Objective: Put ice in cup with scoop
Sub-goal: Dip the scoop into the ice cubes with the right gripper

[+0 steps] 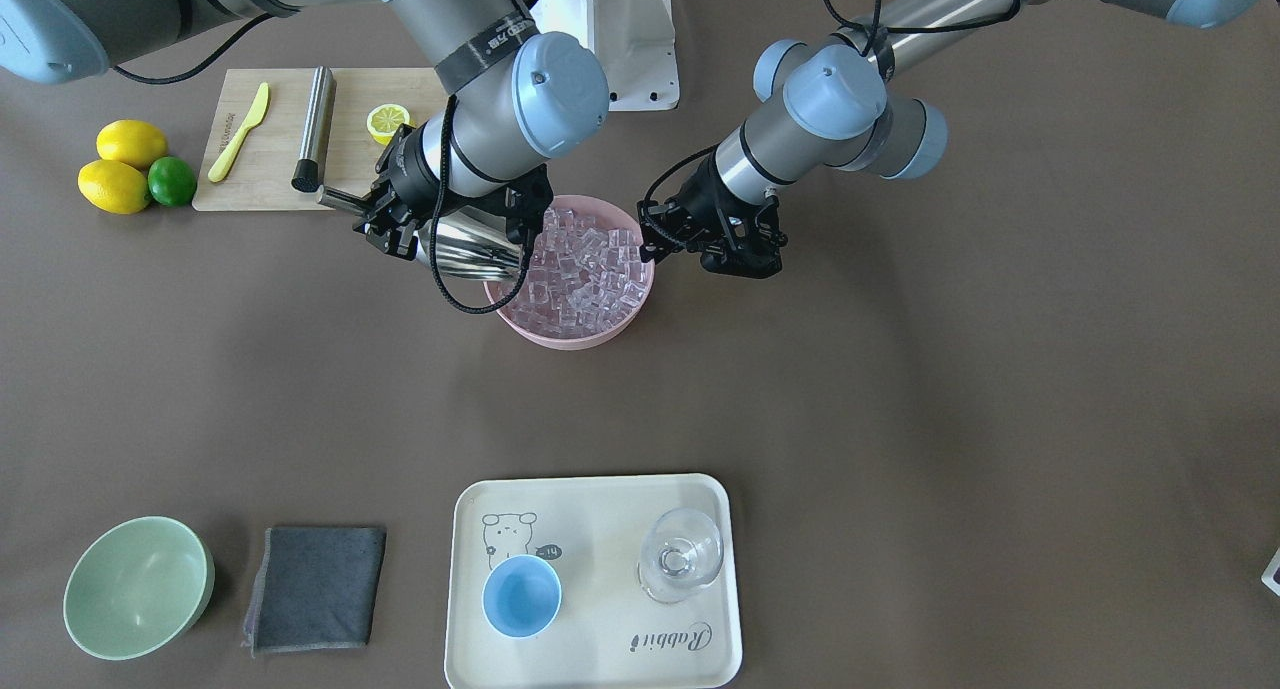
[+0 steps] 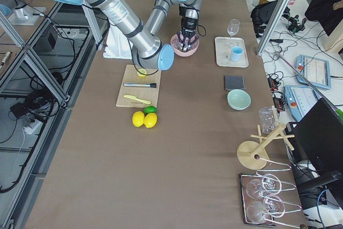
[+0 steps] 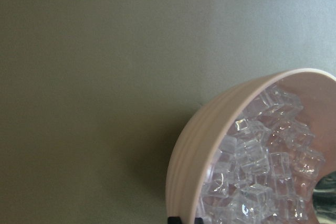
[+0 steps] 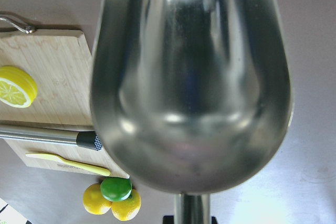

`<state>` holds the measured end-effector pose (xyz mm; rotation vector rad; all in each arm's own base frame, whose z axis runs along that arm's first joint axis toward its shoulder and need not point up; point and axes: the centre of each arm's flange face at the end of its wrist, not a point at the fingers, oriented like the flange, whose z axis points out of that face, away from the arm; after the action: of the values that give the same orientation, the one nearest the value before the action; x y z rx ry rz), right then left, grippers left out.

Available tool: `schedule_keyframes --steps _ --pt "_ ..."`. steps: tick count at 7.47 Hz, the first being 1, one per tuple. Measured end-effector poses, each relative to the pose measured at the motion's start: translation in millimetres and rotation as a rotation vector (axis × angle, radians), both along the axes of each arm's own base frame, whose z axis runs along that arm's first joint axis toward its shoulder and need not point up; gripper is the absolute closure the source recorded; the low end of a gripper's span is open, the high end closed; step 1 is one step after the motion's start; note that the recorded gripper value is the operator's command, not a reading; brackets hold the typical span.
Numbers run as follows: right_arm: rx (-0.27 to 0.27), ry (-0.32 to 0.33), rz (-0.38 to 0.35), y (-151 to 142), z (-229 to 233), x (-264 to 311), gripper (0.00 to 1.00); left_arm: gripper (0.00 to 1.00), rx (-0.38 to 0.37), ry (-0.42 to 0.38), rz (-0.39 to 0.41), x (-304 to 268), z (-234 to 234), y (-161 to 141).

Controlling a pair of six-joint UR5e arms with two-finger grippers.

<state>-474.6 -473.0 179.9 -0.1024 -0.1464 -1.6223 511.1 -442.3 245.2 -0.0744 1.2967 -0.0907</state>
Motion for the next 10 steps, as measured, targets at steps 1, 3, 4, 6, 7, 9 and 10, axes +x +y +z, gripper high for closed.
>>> schedule_keyframes --steps 1,3,4,6,7,9,10 --pt "-0.004 0.009 -0.005 1 1 -5 1.00 0.82 0.001 0.001 -0.001 -1 0 0" --pt "-0.007 0.013 -0.010 0 -2 -14 1.00 0.82 0.002 0.003 -0.001 -1 -1 0" --pt "-0.008 0.012 -0.010 -1 -3 -16 1.00 0.82 0.002 0.004 -0.001 -1 0 0" --pt "0.003 -0.005 -0.010 -1 -5 -24 1.00 0.82 0.002 0.004 0.000 -1 1 1" --pt "0.013 -0.018 -0.009 -2 -5 -27 1.00 0.82 0.002 0.003 0.000 -1 1 1" --pt "0.034 -0.049 0.010 -4 -4 -31 1.00 0.82 0.002 0.003 0.000 -1 1 1" --pt "0.044 -0.065 0.030 -5 -4 -34 1.00 0.82 0.003 0.004 0.000 -2 1 1"
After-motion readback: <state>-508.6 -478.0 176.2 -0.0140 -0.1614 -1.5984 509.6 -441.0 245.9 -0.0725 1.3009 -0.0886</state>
